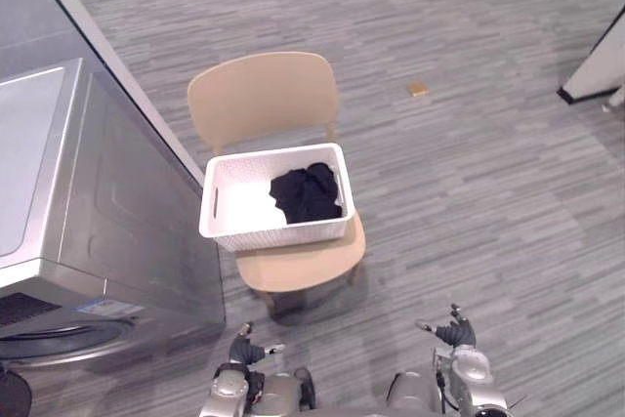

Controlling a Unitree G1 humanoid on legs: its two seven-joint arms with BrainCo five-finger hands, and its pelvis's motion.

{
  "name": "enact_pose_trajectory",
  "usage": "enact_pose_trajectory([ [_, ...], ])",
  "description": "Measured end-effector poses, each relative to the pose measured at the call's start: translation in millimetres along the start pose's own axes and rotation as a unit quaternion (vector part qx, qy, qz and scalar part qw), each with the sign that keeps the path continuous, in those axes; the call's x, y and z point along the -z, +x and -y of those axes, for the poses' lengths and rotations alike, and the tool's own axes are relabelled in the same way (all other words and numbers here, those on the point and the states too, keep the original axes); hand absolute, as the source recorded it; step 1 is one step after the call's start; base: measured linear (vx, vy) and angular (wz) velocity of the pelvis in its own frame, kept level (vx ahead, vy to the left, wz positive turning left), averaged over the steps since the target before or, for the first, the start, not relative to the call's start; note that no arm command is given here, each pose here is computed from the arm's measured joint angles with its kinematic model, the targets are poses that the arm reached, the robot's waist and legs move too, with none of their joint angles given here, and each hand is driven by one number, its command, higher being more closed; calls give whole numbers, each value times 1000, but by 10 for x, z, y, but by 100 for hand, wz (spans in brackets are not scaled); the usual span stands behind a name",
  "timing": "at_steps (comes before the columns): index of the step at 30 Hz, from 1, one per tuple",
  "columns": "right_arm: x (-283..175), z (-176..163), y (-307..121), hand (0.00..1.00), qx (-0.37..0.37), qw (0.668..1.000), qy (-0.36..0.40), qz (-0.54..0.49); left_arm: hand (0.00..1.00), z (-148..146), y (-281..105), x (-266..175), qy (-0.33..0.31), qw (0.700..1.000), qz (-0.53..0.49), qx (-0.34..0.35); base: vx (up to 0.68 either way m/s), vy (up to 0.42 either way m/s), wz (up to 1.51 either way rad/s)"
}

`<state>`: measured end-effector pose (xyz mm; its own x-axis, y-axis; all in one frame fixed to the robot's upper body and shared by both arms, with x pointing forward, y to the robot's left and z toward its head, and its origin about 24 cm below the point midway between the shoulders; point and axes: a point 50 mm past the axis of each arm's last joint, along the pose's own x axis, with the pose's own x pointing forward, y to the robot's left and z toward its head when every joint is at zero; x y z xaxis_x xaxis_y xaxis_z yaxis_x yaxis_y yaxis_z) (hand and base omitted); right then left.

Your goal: Pick up the laundry basket with both hands and put the clothes into the washing machine.

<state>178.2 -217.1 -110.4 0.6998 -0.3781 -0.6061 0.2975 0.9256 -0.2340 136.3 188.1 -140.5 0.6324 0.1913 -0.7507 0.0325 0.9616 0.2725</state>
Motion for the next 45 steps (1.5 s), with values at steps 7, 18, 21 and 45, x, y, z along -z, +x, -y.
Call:
enact_pose_trajectory([
  [7,-527,164,10,0,28,991,-58,119,0,62,-14,24,-3,1000,-4,7,178,-112,75],
  [18,-1704,165,-216,0,39,888,-252,382,0,60,-27,28,21,1000,8,12,57,-61,49],
  [21,-2007,61,-203,0,24,861,-282,422,0,55,-24,-6,22,1000,17,12,-61,-8,79],
  [45,-3859,885,-140,0,222,735,-527,364,0,268,94,-1061,49,978,197,49,-117,4,15],
])
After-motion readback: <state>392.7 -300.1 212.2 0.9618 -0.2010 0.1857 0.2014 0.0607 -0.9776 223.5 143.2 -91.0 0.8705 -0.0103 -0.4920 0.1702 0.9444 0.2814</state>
